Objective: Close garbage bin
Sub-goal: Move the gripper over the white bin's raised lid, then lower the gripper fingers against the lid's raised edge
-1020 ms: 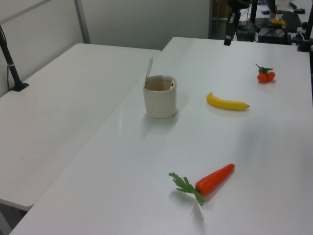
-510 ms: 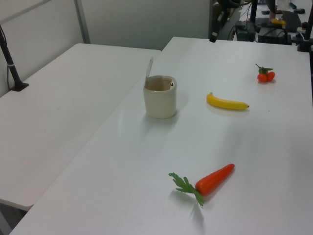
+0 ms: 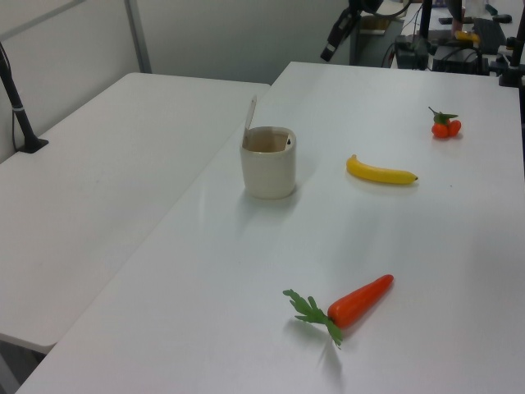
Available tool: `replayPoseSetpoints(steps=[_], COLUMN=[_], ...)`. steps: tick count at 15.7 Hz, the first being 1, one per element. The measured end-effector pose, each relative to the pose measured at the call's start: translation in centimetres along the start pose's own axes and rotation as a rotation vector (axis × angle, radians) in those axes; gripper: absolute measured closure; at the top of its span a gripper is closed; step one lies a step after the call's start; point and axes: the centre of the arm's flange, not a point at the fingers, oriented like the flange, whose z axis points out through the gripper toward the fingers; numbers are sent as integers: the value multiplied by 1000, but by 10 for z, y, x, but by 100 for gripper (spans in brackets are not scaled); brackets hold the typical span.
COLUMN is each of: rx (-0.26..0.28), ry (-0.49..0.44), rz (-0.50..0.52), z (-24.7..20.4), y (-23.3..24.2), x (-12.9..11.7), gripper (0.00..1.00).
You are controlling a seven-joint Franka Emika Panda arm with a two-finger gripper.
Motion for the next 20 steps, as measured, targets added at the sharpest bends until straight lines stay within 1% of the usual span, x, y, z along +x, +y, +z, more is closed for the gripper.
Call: replayPoseSetpoints(steps=[5, 9, 16, 20], rx=[-5, -8, -2, 5], ry=[83, 193, 354, 369], rz=[33, 47, 29, 17], z=[10, 31, 83, 117], y=[-3, -5, -20, -30], x=[23, 37, 42, 43], gripper=[99, 99, 99, 99])
